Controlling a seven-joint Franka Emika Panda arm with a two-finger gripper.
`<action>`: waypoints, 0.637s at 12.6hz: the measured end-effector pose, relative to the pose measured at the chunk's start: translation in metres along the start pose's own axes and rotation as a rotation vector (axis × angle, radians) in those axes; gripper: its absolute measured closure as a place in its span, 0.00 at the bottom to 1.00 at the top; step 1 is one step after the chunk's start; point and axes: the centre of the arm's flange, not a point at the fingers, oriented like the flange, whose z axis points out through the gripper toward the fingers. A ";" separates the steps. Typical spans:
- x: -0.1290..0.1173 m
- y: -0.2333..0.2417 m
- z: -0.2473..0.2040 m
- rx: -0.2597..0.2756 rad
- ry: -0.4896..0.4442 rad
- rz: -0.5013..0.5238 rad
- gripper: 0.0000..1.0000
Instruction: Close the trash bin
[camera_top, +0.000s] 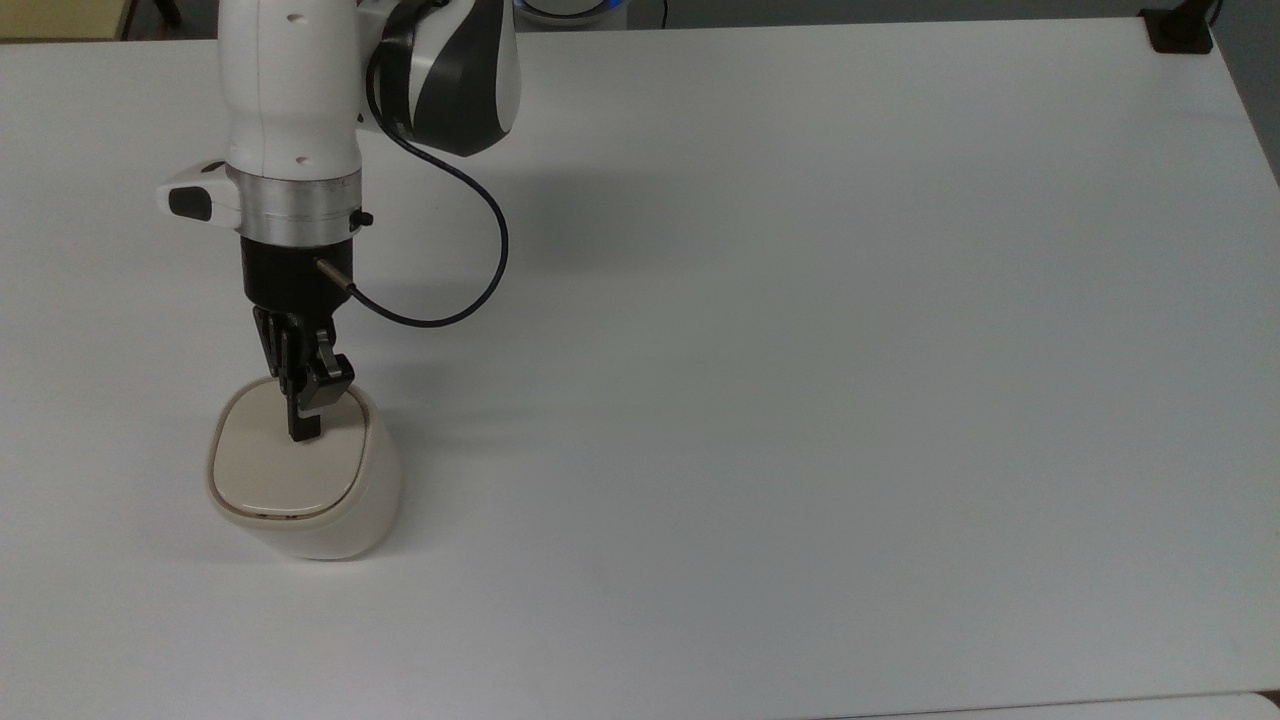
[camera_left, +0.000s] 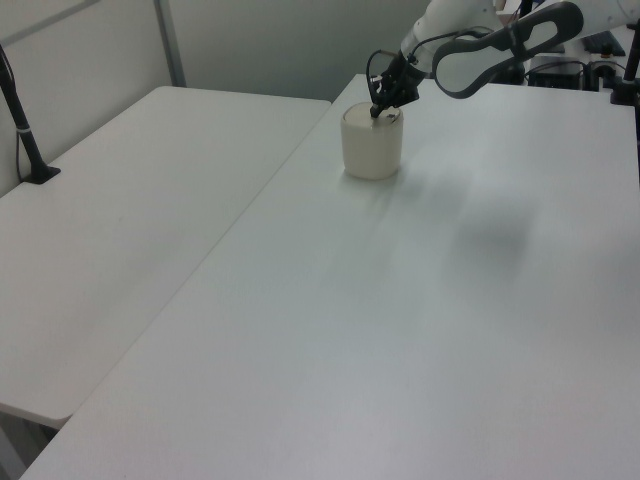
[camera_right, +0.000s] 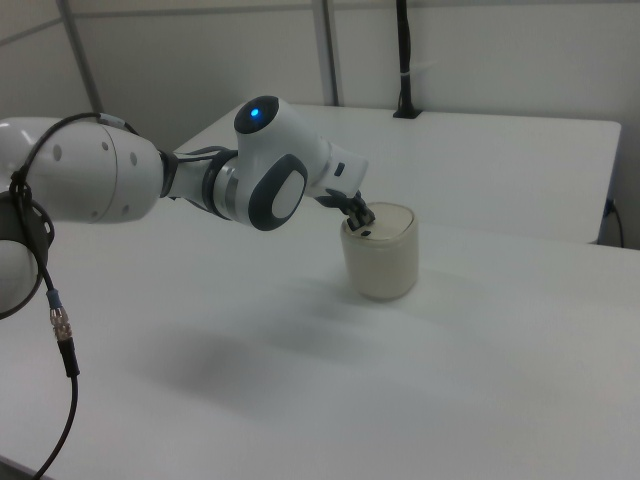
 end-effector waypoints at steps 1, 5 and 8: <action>-0.001 0.000 0.000 -0.001 -0.001 -0.010 0.99; -0.001 0.001 0.000 -0.001 -0.002 -0.020 0.99; 0.001 0.001 -0.008 -0.018 -0.021 -0.018 0.99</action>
